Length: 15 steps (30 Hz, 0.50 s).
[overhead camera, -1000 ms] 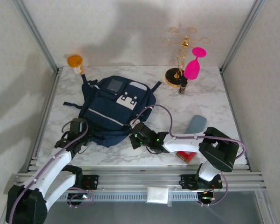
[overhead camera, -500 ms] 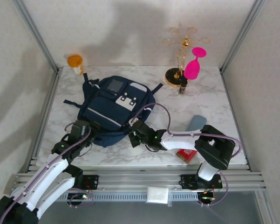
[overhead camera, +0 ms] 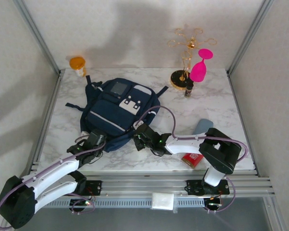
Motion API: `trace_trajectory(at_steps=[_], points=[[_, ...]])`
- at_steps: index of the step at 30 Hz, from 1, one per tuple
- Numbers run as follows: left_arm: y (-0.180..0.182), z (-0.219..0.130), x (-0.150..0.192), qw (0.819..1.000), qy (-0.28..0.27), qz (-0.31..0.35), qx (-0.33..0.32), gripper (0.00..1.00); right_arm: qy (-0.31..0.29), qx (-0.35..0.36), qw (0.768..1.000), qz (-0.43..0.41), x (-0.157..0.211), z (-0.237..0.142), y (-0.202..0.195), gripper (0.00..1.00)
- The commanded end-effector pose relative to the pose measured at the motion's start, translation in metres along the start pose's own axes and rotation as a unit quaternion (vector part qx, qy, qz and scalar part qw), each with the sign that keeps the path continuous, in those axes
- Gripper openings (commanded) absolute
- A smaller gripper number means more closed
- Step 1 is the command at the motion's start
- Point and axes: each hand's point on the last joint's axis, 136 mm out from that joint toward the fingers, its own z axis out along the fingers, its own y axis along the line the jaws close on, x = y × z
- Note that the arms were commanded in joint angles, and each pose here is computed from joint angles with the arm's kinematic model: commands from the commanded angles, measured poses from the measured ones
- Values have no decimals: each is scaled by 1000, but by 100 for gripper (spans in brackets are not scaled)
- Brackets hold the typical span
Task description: Pack the student bag
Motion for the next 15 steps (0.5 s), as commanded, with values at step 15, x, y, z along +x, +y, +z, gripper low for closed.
trace_trajectory(at_steps=[15], points=[[14,-18,-70,992,-76,80,-60,25,-40,6,999,24,-43,-13,-46,20]])
